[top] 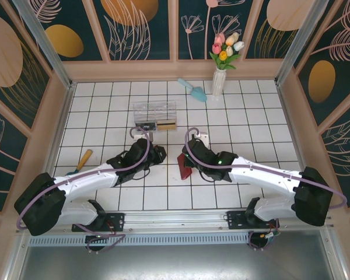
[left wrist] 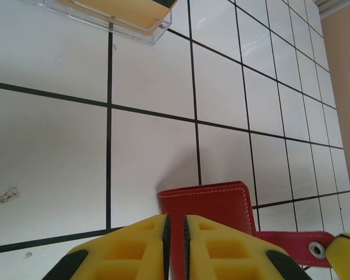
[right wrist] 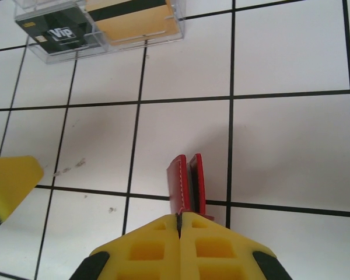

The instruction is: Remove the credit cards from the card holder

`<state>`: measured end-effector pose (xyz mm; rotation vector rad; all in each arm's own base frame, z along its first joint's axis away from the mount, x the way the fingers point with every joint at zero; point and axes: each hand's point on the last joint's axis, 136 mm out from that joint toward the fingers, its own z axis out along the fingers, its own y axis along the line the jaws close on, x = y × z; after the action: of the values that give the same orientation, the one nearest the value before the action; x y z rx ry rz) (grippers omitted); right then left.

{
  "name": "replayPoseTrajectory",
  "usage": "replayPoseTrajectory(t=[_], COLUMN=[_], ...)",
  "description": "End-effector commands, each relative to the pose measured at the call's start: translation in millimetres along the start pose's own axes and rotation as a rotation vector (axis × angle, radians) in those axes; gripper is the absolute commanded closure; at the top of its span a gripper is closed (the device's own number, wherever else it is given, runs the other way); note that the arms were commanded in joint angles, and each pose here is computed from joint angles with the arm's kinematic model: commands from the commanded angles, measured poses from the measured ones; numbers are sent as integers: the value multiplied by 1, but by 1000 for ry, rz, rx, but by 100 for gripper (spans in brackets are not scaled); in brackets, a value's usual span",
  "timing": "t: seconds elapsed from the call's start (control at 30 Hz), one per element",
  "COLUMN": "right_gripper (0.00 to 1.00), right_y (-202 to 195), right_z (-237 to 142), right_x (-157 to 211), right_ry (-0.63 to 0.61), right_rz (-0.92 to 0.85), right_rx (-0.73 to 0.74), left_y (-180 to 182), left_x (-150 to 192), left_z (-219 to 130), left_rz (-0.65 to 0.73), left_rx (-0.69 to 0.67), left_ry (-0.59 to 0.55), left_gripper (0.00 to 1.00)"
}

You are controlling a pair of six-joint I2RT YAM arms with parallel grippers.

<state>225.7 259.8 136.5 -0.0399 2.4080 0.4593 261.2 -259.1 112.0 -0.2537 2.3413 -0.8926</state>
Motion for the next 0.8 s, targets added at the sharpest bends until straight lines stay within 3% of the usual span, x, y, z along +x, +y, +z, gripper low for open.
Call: replayPoseTrajectory(t=[0.0,0.27,0.57,0.77], right_gripper=[100,100,100,100], right_y=[19,-6,-90,-121], right_z=[-18,-10,9,22], right_x=[-18,-11,14,35], right_ry=[-46,-53,-27,7], right_rz=[6,32,125,131], right_rx=[-57,16,176,229], left_y=[-2,-3,-5,-3], left_x=[-6,0,10,21], left_z=[-4,-1,9,19], left_rz=[21,23,28,33], left_rx=[6,17,36,39], left_ry=[-24,6,52,97], left_gripper=[82,83,83,81])
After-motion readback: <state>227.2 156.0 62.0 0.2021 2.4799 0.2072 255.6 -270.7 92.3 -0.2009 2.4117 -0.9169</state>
